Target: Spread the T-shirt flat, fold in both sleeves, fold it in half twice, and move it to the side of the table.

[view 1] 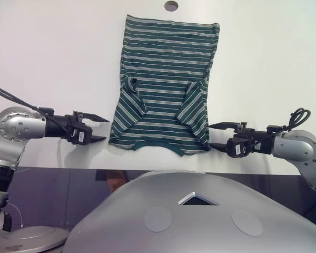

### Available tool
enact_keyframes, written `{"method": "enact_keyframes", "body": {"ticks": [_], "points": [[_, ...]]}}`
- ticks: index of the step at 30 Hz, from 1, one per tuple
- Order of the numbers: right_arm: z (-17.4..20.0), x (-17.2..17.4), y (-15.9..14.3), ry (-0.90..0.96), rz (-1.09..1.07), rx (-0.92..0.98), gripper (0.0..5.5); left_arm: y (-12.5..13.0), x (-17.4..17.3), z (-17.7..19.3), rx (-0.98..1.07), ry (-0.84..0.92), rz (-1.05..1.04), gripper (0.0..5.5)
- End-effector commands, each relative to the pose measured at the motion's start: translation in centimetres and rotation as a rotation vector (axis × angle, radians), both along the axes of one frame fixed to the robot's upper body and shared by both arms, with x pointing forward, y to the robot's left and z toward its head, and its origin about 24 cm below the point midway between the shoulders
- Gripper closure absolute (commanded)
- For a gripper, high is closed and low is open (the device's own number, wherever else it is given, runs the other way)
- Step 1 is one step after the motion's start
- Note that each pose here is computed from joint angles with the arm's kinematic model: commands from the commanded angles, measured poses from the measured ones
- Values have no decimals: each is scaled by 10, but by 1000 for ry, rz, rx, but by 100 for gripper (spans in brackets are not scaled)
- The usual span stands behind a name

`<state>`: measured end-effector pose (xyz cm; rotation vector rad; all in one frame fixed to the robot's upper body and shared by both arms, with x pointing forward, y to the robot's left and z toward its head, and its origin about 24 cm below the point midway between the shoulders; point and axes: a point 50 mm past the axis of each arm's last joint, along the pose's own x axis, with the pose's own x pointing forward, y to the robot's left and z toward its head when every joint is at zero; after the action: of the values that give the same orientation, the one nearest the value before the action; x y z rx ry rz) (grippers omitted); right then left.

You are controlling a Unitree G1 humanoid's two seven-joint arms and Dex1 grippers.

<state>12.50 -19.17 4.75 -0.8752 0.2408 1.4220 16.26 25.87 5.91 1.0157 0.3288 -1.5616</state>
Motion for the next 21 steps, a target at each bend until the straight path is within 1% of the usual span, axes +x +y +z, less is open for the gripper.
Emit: {"method": "enact_keyframes", "body": {"ticks": [1, 2, 5, 6, 7, 9, 10, 11, 13, 15, 16, 17, 19, 21], "points": [[-18, -5, 3, 18, 8, -33, 257, -16, -7, -27, 1, 47, -36, 278], [-17, -3, 4, 8, 11, -29, 257, -19, -8, -28, -6, 47, -48, 278], [-18, 2, 3, -14, 19, -43, 320, -26, -9, -32, -10, 83, -77, 341], [-19, 3, 3, -18, 15, -45, 335, -26, -9, -34, -3, 103, -77, 353], [-19, 4, 3, -12, 7, -42, 359, -25, -9, -35, 11, 136, -65, 378], [-18, 4, 5, 46, -24, -19, 400, -15, -16, -39, 71, 331, 60, 417], [-16, 3, 6, 111, -55, 2, 413, -10, -20, -37, 88, 445, 121, 428], [-12, 2, 6, 194, -82, 24, 444, -8, -23, -32, 93, 553, 173, 458], [0, -9, 6, 426, -104, 54, 480, -10, -22, -14, 60, 729, 253, 488], [12, -20, 5, 626, -99, 81, 526, -18, -24, 12, -27, 923, 297, 526], [18, -17, 7, 678, -121, 125, 544, -22, -24, 21, -85, 997, 311, 542], [23, -10, 10, 712, -160, 184, 549, -24, -21, 27, -139, 1030, 337, 548], [32, 13, 11, 746, -276, 337, 549, -25, -4, 33, -244, 1025, 427, 548], [40, 47, 8, 775, -421, 519, 549, -19, 23, 38, -345, 1014, 555, 548]]}}
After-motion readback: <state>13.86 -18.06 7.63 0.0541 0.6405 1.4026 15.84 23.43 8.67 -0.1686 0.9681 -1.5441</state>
